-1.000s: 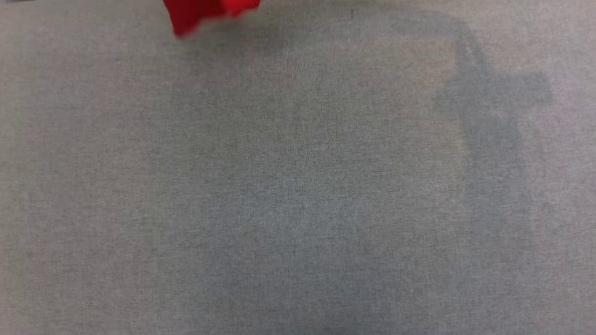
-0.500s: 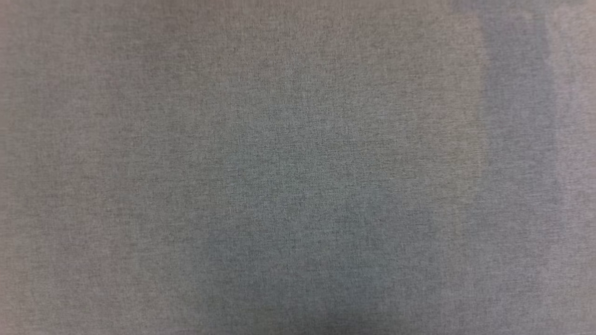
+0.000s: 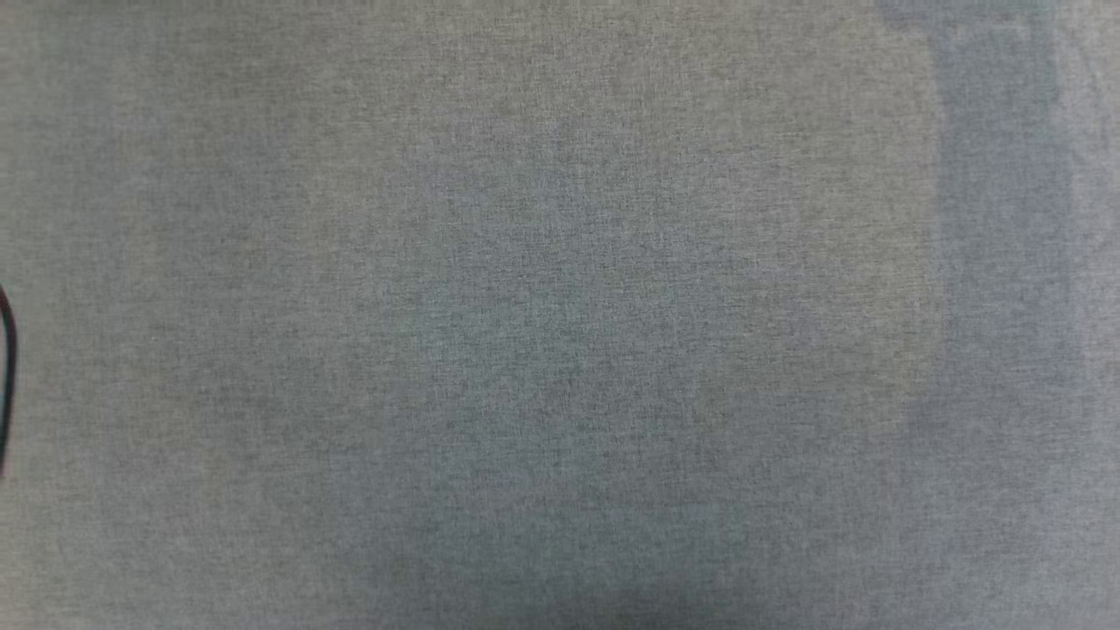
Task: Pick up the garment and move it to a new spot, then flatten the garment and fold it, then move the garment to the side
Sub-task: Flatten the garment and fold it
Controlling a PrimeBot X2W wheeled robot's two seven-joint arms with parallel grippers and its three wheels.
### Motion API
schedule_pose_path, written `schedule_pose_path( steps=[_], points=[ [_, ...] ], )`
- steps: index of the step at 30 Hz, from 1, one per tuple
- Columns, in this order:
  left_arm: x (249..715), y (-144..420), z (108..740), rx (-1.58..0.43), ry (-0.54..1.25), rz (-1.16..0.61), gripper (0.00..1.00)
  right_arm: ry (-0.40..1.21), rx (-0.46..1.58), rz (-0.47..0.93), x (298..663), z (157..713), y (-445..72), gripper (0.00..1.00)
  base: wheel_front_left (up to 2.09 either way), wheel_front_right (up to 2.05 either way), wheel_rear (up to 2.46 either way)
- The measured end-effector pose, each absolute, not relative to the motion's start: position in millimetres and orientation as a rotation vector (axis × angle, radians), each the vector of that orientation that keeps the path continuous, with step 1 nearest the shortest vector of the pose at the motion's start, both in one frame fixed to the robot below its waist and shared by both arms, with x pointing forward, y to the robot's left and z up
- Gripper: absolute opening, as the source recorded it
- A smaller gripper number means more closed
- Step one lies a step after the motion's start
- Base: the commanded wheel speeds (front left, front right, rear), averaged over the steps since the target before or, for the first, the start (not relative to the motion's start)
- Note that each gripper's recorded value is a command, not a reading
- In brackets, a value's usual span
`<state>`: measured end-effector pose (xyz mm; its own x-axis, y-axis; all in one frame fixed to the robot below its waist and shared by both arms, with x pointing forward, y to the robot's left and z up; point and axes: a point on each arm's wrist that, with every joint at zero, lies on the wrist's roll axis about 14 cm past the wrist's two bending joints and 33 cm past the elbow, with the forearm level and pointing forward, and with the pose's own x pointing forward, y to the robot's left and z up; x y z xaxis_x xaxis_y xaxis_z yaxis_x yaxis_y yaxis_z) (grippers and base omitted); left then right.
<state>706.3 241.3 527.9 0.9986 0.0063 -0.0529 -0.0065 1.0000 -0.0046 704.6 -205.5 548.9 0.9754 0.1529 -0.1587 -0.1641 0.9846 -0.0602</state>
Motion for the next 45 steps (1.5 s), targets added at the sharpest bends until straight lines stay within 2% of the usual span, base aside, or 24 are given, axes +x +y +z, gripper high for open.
schedule_pose_path(
  steps=[10,17,28,45],
  points=[
    [625.9,243.4,446.2,-0.102,0.211,0.001,0.00,0.321,0.008,0.210,626.9,464.7,-204.7,0.00,0.00,0.00,0.00],
    [556.6,243.7,415.7,-0.146,0.280,0.013,0.00,0.370,0.043,0.225,567.4,442.1,-209.3,0.00,0.00,0.00,0.00],
    [470.4,244.8,424.2,-0.150,0.293,0.036,0.00,0.381,0.090,0.203,488.4,443.2,-219.4,0.00,0.00,0.00,0.00],
    [349.2,256.8,429.8,-0.186,0.387,0.126,0.00,0.532,0.221,0.098,351.3,409.7,-217.5,0.00,0.00,0.00,0.00]
  ],
)
